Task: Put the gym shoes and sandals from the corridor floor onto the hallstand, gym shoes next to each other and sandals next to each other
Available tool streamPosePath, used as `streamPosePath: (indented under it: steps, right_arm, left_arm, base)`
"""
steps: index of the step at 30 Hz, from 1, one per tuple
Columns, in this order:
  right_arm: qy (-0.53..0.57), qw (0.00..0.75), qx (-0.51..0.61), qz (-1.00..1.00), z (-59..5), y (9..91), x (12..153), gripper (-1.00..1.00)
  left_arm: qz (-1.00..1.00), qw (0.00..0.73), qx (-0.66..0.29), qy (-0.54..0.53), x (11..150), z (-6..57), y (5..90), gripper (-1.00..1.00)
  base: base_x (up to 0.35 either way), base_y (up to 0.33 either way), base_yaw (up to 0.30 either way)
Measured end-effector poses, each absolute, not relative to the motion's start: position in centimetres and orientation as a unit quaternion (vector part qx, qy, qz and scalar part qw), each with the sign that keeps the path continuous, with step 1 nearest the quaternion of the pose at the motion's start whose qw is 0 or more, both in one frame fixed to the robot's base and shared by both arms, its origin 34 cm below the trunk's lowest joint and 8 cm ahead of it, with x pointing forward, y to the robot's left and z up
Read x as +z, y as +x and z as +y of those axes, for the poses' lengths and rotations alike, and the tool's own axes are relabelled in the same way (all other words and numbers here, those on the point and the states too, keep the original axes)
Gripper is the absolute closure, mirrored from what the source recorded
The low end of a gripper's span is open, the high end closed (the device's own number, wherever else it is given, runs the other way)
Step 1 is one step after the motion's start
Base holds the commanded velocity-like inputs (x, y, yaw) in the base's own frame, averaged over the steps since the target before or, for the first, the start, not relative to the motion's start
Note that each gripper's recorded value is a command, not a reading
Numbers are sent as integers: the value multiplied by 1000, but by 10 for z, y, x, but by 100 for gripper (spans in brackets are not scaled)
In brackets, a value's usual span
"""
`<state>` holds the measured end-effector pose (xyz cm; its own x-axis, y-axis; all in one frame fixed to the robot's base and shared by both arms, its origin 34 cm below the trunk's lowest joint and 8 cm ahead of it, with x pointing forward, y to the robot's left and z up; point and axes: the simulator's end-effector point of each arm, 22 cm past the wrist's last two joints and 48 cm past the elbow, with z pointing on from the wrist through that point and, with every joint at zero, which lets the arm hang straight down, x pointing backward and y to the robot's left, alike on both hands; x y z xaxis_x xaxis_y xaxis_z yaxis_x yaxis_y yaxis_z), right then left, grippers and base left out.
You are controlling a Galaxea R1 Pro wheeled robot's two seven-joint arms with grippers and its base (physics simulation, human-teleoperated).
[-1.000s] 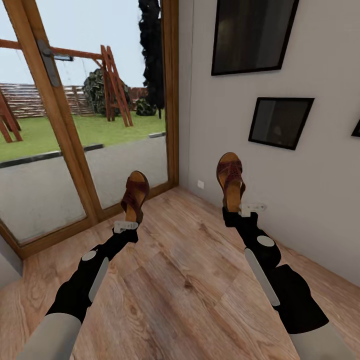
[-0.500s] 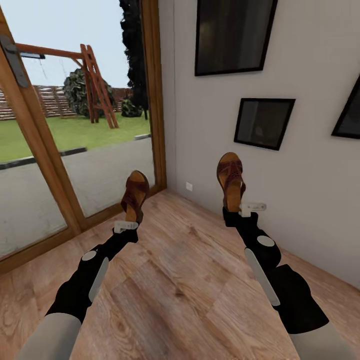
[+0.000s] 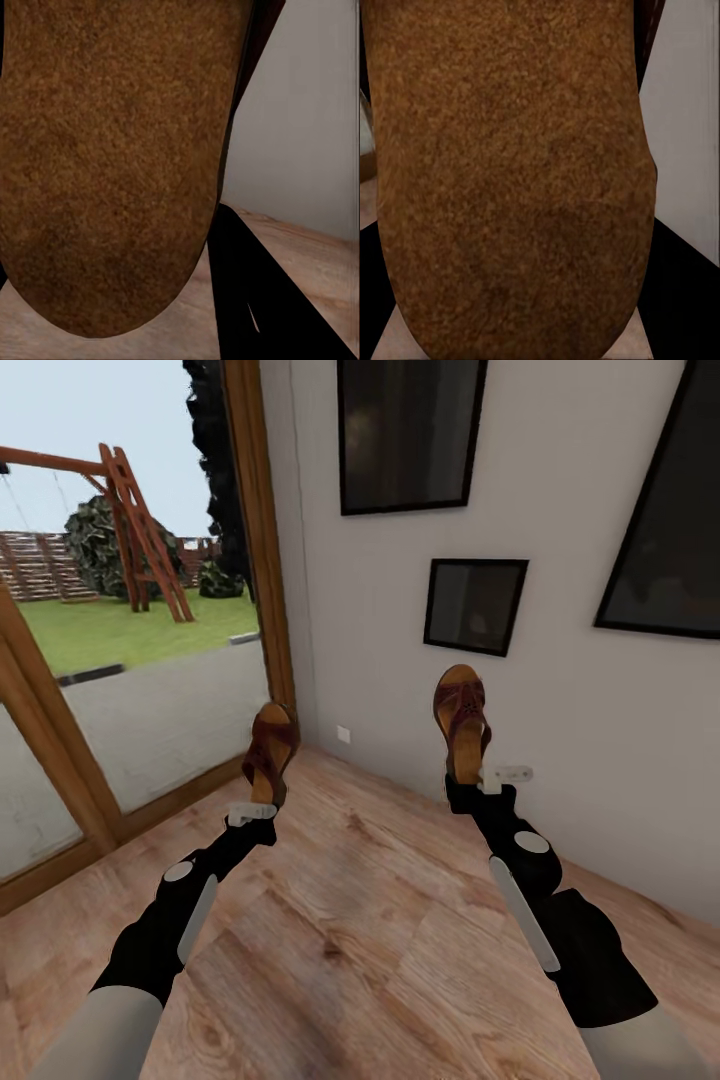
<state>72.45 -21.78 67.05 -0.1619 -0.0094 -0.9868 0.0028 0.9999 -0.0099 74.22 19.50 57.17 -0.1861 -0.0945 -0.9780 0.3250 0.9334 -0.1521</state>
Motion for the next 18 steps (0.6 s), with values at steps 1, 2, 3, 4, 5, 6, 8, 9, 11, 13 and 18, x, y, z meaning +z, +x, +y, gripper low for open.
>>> streamPosePath:
  steps: [1, 2, 3, 4, 5, 6, 8, 9, 11, 13, 18]
  right_arm:
    - [-2, 648, -5, 762, -218, 724, 671, 100]
    - [-2, 648, -5, 762, -218, 724, 671, 100]
    - [-2, 648, -5, 762, -218, 724, 671, 100]
    - [-2, 648, -5, 762, -218, 724, 672, 100]
    - [-2, 648, -5, 761, -218, 724, 672, 100]
    - [-2, 648, -5, 761, -218, 724, 672, 100]
    - [-2, 649, -5, 761, -218, 724, 673, 100]
    - [-2, 649, -5, 761, -218, 724, 673, 100]
    - [-2, 649, -5, 761, -218, 724, 673, 100]
    - [-2, 649, -4, 761, -217, 724, 674, 100]
    - [-3, 650, -4, 760, -217, 723, 675, 100]
  left_arm:
    - [752, 634, -166, 77, 572, 195, 742, 100]
    - [752, 634, -165, 77, 572, 195, 742, 100]
    - [751, 634, -165, 77, 573, 195, 742, 100]
    - [751, 634, -165, 78, 573, 195, 742, 100]
    - [751, 635, -164, 78, 573, 195, 742, 100]
    - [751, 635, -164, 79, 574, 194, 742, 100]
    - [750, 636, -163, 80, 575, 194, 742, 100]
    - [750, 636, -163, 80, 575, 194, 742, 100]
    - [750, 636, -163, 80, 576, 194, 742, 100]
    - [749, 636, -164, 81, 576, 193, 742, 100]
    - [749, 637, -163, 79, 577, 195, 742, 100]
  base:
    - [0, 0, -250]
    - [0, 0, -250]
    - [0, 0, -250]
    - [0, 0, -250]
    - [0, 0, -250]
    - [0, 0, -250]
    - [0, 0, -250]
    - [0, 0, -250]
    - [0, 0, -250]
    - [0, 0, -250]
    - [0, 0, -250]
